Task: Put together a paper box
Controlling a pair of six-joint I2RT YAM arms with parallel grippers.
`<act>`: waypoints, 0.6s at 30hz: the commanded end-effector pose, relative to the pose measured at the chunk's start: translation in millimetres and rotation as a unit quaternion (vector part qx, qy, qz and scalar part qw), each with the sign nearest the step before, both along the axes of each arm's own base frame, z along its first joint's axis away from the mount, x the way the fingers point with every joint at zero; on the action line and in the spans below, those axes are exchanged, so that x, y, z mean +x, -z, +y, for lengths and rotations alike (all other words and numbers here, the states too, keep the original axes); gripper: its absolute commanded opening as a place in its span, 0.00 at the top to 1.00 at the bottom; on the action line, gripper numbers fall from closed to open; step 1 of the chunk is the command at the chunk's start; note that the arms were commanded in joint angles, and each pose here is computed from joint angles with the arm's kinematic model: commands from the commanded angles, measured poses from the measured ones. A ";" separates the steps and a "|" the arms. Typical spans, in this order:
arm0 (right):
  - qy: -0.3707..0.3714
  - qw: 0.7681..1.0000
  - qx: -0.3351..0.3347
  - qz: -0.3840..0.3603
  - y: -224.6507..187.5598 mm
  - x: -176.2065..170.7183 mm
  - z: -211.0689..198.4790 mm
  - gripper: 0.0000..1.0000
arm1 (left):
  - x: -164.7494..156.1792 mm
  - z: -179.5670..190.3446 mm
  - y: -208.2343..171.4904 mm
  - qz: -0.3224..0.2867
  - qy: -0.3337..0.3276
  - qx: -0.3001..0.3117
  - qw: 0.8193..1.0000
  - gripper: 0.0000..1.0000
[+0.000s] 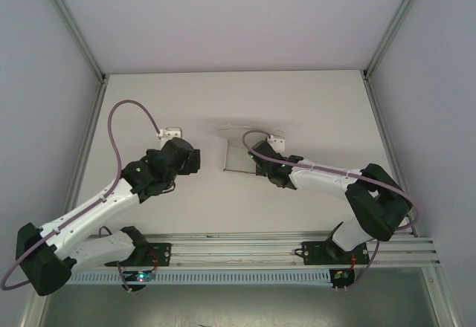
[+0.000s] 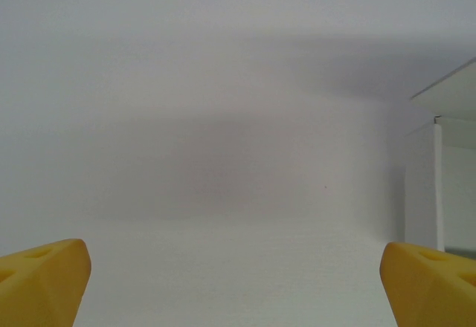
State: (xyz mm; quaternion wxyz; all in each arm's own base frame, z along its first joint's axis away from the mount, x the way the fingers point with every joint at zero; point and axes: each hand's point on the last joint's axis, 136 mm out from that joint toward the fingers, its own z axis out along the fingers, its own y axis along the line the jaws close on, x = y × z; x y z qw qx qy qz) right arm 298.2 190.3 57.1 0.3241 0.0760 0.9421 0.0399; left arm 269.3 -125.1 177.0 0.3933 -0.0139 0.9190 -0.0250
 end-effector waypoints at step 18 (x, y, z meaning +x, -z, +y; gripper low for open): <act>-0.102 0.987 -0.035 -0.120 -92.4 3.7 -10.7 0.36 | 45.4 -63.0 -31.5 -0.017 0.209 -0.101 0.973 0.00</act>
